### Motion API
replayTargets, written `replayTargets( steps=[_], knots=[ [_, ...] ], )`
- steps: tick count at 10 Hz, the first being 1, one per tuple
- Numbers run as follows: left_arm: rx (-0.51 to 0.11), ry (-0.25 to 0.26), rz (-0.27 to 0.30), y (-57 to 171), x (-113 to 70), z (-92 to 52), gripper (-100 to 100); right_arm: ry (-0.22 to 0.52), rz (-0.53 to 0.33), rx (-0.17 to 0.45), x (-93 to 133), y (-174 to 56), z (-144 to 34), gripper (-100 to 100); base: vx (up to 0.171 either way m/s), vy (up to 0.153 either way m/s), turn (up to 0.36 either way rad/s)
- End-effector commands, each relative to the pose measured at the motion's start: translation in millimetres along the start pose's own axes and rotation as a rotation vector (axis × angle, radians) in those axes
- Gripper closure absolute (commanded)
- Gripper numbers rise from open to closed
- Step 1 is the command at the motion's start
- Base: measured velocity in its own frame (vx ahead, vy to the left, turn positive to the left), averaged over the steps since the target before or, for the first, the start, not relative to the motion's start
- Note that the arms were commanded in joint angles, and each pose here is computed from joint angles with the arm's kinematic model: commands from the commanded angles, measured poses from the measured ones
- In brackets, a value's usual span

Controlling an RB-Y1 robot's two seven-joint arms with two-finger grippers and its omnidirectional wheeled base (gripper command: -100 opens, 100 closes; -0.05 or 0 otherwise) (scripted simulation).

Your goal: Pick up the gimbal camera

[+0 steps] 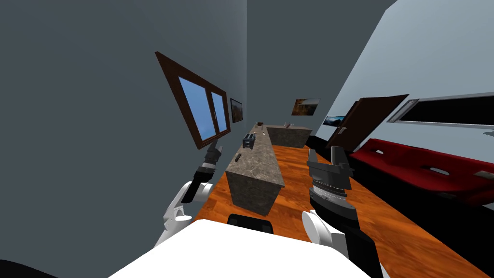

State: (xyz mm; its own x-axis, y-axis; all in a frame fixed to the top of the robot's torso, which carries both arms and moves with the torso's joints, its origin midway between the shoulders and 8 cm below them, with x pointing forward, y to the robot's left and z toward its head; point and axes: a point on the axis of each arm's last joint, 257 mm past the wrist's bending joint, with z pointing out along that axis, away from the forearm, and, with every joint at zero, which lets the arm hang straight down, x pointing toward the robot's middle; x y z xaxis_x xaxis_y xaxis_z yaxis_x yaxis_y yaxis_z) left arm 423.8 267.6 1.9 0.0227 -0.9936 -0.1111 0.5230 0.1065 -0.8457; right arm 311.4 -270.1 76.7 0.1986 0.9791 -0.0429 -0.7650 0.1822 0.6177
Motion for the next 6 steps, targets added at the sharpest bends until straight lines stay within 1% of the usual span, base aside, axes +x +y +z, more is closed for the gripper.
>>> replayTargets(
  steps=[1, 2, 3, 4, 5, 6],
  knots=[
    [-0.038, -0.006, -0.012, 10.0, -2.3, 4.3, -100, 0.0, 0.0, 0.0, 0.0, 0.0, 0.0, 0, -0.03, -0.041, -0.043],
    [-0.053, -0.007, -0.035, 16.6, -3.6, 11.9, -100, 0.0, 0.0, 0.0, 0.0, 0.0, 0.0, 0, -0.04, -0.064, -0.084],
    [-0.077, -0.013, -0.035, 23.0, -5.0, 11.4, -100, 0.0, 0.0, 0.0, 0.0, 0.0, 0.0, 0, -0.037, -0.054, -0.038],
    [-0.087, -0.015, -0.035, 25.4, -5.5, 11.2, -100, 0.0, 0.0, 0.0, 0.0, 0.0, 0.0, 0, -0.018, -0.021, 0.01],
    [-0.114, -0.022, -0.06, 35.2, -7.9, 18.6, -100, 0.0, 0.0, 0.0, 0.0, 0.0, 0.0, 0, -0.027, -0.042, -0.095],
    [-0.136, -0.028, -0.06, 40.8, -9.1, 17.8, -100, 0.0, 0.0, 0.0, 0.0, 0.0, 0.0, 0, -0.029, -0.046, -0.043]
  ],
)
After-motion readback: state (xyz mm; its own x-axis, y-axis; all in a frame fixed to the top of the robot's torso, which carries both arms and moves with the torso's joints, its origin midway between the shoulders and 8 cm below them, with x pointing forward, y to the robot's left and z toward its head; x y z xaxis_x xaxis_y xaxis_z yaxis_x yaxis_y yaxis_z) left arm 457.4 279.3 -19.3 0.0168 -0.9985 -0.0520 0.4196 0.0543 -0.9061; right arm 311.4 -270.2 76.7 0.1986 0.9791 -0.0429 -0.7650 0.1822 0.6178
